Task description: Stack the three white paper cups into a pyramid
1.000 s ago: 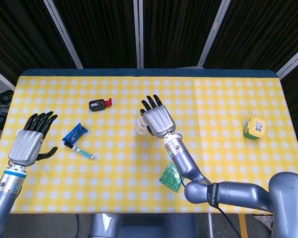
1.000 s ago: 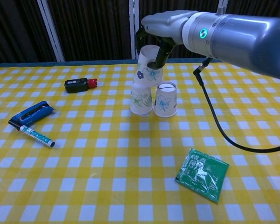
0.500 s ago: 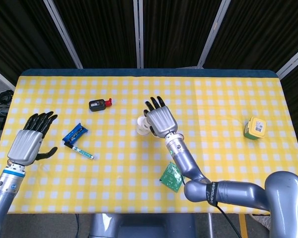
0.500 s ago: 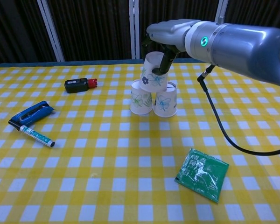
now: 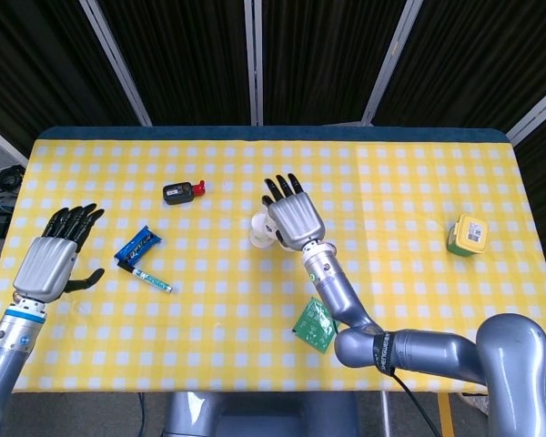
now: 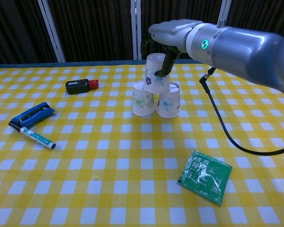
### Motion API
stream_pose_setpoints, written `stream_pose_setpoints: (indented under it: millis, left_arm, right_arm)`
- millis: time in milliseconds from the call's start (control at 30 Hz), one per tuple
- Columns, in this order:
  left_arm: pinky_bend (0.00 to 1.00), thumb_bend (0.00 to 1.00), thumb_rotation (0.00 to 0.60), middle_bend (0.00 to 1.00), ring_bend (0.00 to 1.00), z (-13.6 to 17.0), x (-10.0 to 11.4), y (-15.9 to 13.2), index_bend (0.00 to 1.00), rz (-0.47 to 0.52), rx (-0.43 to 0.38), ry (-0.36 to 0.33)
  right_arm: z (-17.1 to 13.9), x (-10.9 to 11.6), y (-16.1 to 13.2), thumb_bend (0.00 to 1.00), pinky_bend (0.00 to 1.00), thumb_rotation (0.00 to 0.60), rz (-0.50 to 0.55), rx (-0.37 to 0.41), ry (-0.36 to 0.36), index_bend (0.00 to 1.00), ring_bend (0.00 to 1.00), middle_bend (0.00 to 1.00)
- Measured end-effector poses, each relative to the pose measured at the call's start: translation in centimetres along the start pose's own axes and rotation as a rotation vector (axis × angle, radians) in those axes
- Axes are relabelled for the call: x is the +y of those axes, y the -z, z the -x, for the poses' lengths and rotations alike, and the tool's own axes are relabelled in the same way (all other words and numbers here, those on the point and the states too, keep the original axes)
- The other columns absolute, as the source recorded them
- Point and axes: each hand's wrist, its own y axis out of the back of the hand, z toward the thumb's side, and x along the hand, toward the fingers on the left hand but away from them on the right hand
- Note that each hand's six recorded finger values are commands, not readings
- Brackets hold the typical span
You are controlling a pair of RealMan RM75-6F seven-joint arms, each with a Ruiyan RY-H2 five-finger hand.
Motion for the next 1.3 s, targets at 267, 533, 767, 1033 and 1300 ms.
stream_pose_setpoints:
  millis: [267, 533, 767, 1033, 1300]
  left_arm:
    - [0.00, 0.27, 0.600, 0.00, 0.00, 0.0, 0.1, 0.1, 0.00, -0.002, 0.005, -0.006]
    - [0.00, 0.27, 0.600, 0.00, 0.00, 0.1, 0.2, 0.3, 0.00, -0.013, 0.019, -0.016]
    - [0.00, 0.27, 0.600, 0.00, 0.00, 0.6, 0.3, 0.5, 0.00, -0.043, 0.029, -0.041]
    - [0.00, 0.27, 0.600, 0.00, 0.00, 1.8, -0.4, 0.7, 0.00, -0.054, 0.040, -0.046]
    - [0.00, 0.27, 0.600, 0.00, 0.00, 3.6, -0.9, 1.2, 0.00, -0.059, 0.052, -0.060]
  right_arm:
    - [-0.6, 0.6, 0.2, 0.18, 0.00, 0.600, -0.016, -0.007, 0.011, 0.19, 0.00, 0.00]
    - [-3.4, 2.0, 2.2, 0.18, 0.00, 0.600, -0.030, -0.026, 0.059, 0.16, 0.00, 0.00]
    - [-9.8, 1.3, 9.1, 0.17, 0.00, 0.600, -0.025, -0.132, 0.097, 0.15, 0.00, 0.00]
    - [-18.0, -2.4, 16.7, 0.17, 0.00, 0.600, 0.072, -0.266, 0.076, 0.15, 0.00, 0.00]
    - [-25.8, -5.5, 21.5, 0.17, 0.00, 0.600, 0.120, -0.351, 0.056, 0.15, 0.00, 0.00]
